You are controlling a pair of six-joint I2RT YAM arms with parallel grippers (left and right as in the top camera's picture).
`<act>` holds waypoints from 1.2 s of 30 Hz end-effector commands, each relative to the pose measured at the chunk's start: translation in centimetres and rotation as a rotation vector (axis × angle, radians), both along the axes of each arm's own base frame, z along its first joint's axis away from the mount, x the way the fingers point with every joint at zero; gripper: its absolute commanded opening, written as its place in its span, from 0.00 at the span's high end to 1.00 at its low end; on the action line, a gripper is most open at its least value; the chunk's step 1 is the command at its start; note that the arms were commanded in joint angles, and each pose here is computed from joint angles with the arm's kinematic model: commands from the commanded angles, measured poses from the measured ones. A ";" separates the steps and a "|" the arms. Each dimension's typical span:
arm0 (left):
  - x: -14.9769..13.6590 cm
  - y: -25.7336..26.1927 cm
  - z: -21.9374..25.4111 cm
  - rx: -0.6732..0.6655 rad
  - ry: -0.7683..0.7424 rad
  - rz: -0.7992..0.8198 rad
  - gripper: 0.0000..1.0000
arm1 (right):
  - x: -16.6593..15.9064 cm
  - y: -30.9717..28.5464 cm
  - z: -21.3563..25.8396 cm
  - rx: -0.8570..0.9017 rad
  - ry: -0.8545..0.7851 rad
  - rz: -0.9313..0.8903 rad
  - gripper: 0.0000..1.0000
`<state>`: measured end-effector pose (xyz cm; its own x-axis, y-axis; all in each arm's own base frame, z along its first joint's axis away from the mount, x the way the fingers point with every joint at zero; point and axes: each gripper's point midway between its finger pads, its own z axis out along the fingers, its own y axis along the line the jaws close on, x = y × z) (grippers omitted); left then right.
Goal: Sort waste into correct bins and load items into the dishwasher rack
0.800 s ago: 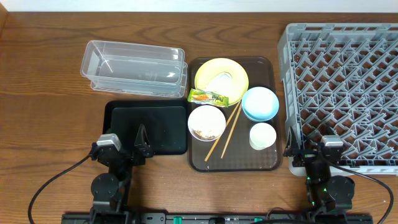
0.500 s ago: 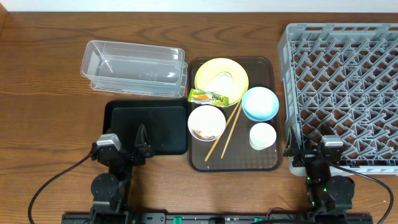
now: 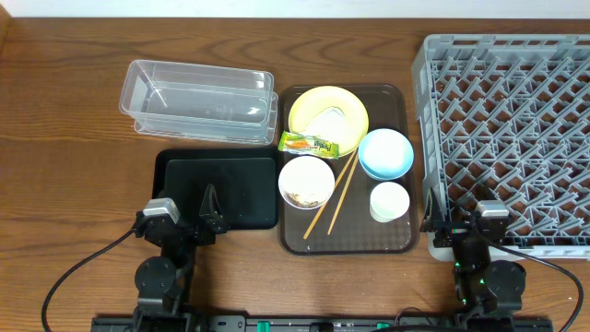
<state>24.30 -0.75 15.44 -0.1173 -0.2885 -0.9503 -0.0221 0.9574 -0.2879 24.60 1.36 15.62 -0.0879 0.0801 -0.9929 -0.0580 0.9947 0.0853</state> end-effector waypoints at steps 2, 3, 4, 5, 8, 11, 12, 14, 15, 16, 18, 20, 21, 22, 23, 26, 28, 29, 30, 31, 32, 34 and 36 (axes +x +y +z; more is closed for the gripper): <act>0.0 0.1 -1.8 0.015 0.041 0.001 0.00 | 0.0 0.1 0.0 -0.013 -0.002 0.003 0.01; 0.0 0.1 -1.8 0.015 0.041 0.001 0.01 | 0.0 0.1 0.0 -0.013 -0.002 0.003 0.01; 0.0 0.1 -1.8 0.015 0.041 0.001 0.00 | 0.0 0.1 0.0 -0.013 -0.002 0.003 0.01; 0.0 0.1 -1.8 0.015 0.041 0.001 0.01 | 0.0 0.1 0.0 -0.013 -0.002 0.003 0.01; 0.0 0.1 -1.8 0.016 0.041 0.001 0.00 | 0.0 0.1 0.0 -0.013 -0.002 0.003 0.01; 0.0 0.1 -1.8 0.016 0.041 0.001 0.00 | 0.0 0.1 0.0 -0.013 -0.002 0.003 0.01; 0.0 0.1 -1.8 0.015 0.041 0.001 0.01 | 0.0 0.1 0.0 -0.013 -0.002 0.003 0.01; 0.0 0.1 -1.8 0.016 0.041 0.001 0.00 | 0.0 0.1 0.0 -0.013 -0.002 0.003 0.01; 0.0 0.1 -1.8 0.016 0.041 0.001 0.01 | 0.0 0.1 0.0 -0.013 -0.002 0.003 0.01; 0.0 0.1 -1.8 0.016 0.041 0.001 0.01 | 0.0 0.1 0.0 -0.013 -0.002 0.003 0.01; 0.0 0.1 -1.8 0.015 0.041 0.001 0.00 | 0.0 0.1 0.0 -0.013 -0.002 0.004 0.01; 0.0 0.1 -1.8 0.016 0.041 0.001 0.01 | 0.0 0.1 0.0 -0.013 -0.002 0.003 0.01; 0.0 0.1 -1.8 0.016 0.041 0.001 0.01 | 0.0 0.1 0.0 -0.012 -0.002 0.004 0.01; 0.0 0.1 -1.8 0.016 0.041 0.001 0.01 | 0.0 0.1 0.0 -0.011 -0.002 0.004 0.01; 0.0 0.1 -1.8 0.016 0.041 0.001 0.01 | 0.0 0.1 0.0 -0.009 -0.002 0.003 0.01; 0.0 0.1 -1.8 0.016 0.041 0.002 0.01 | 0.0 0.1 0.1 -0.008 -0.007 0.006 0.01; 0.0 0.1 -1.8 0.016 0.041 0.005 0.00 | 0.0 0.1 0.0 -0.009 -0.002 0.007 0.01; 0.0 0.1 -1.8 0.016 0.041 0.005 0.01 | 0.0 0.1 0.0 -0.009 -0.003 0.007 0.01; 0.0 0.1 -1.8 0.016 0.042 0.005 0.01 | 0.0 0.1 0.0 -0.009 -0.003 0.007 0.01; 0.1 0.1 -1.7 0.016 0.044 0.004 0.01 | 0.0 0.1 0.1 -0.008 -0.003 0.006 0.01; 0.0 0.1 -1.7 0.017 0.050 0.003 0.01 | -0.1 0.1 0.2 -0.009 -0.003 0.005 0.01; 0.0 0.1 -1.4 0.018 0.073 0.003 0.01 | -0.1 0.1 0.1 0.004 0.020 0.001 0.01; -0.1 0.1 -0.8 0.020 0.095 0.003 0.01 | -0.2 0.1 0.6 0.035 0.036 -0.002 0.01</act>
<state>24.30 -0.77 14.44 -0.1704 -0.2849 -0.9433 -0.0374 0.9585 -0.2827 24.54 1.30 15.24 -0.1126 0.0854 -0.9900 -0.0522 0.9944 0.0917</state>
